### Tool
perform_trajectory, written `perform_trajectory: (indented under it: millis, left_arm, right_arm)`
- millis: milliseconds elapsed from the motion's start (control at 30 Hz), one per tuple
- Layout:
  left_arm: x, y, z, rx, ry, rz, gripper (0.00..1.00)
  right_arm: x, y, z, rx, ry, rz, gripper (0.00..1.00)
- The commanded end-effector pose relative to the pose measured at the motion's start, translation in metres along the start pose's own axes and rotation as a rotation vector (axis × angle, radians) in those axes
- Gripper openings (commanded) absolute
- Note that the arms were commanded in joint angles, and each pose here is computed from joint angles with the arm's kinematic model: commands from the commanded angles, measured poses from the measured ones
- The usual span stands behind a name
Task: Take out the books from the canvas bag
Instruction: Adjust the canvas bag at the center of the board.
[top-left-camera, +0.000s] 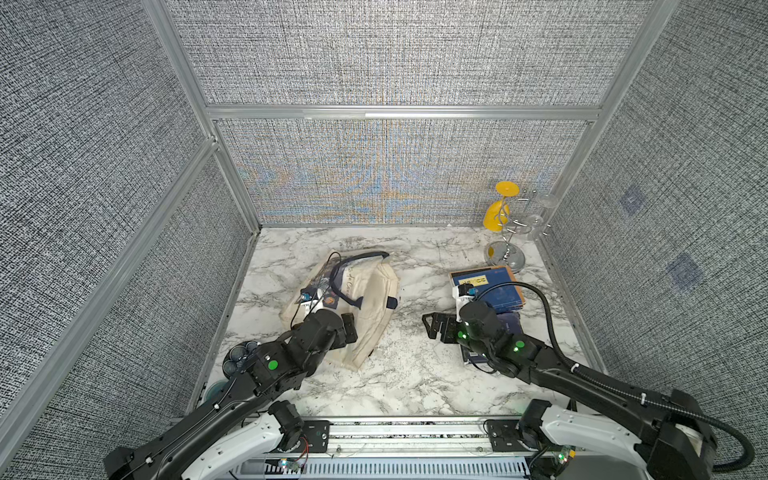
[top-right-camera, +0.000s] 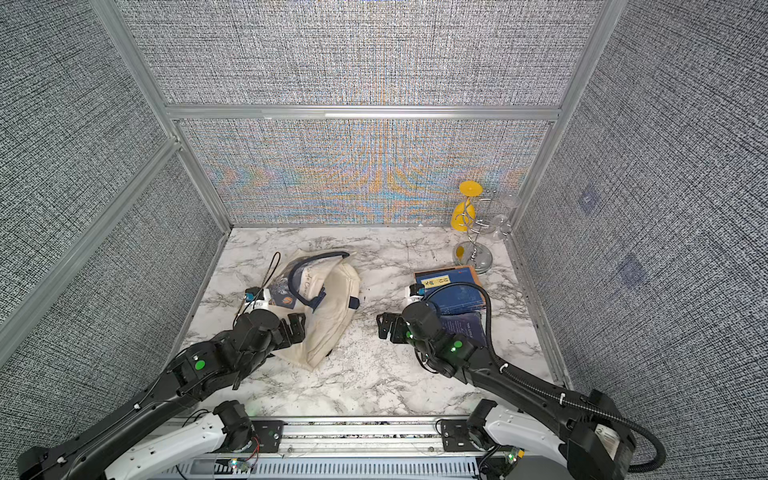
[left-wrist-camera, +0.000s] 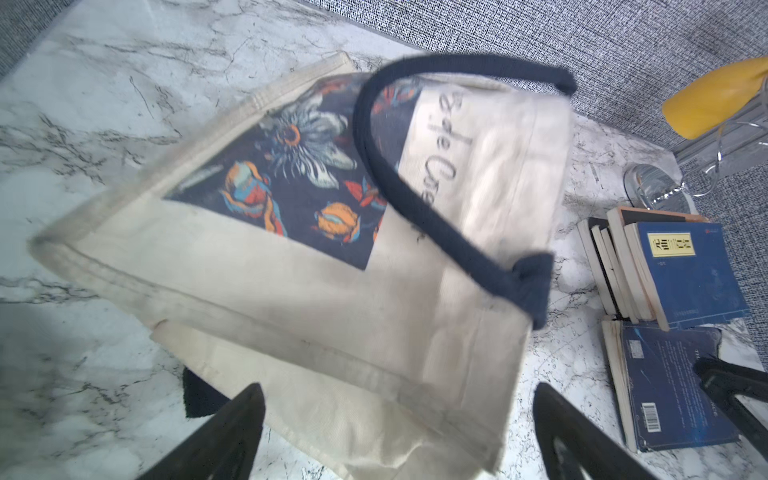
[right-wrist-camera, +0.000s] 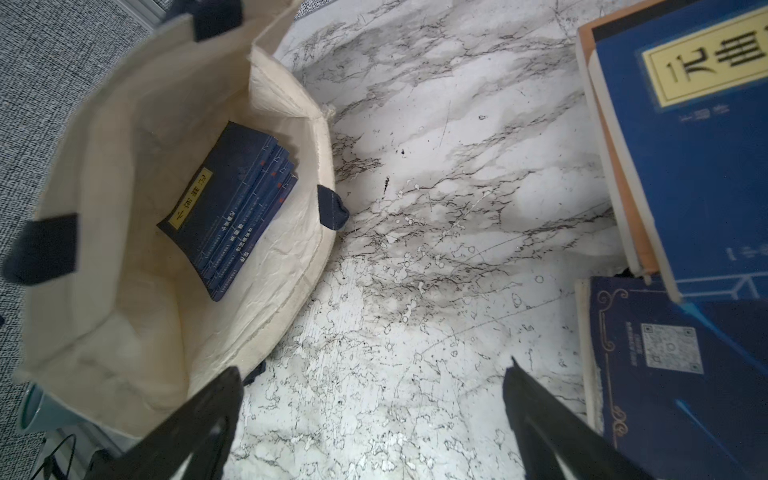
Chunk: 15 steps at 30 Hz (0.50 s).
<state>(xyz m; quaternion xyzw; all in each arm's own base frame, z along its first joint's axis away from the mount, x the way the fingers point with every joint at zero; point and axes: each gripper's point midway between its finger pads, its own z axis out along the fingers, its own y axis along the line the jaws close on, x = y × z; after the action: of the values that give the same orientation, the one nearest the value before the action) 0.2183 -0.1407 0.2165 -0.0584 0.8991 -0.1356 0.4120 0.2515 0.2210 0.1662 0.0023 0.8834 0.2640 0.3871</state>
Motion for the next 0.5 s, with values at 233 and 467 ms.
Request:
perform_trajectory:
  millis: [233, 467]
  left_arm:
    - [-0.009, -0.034, 0.029, -0.168, 0.096, 0.319, 1.00]
    - [-0.005, -0.071, 0.086, -0.259, 0.192, 0.497, 1.00]
  right_arm:
    - [-0.025, -0.005, -0.033, -0.010, -0.074, -0.052, 0.99]
    - [-0.039, -0.017, -0.053, -0.024, -0.134, -0.018, 0.99]
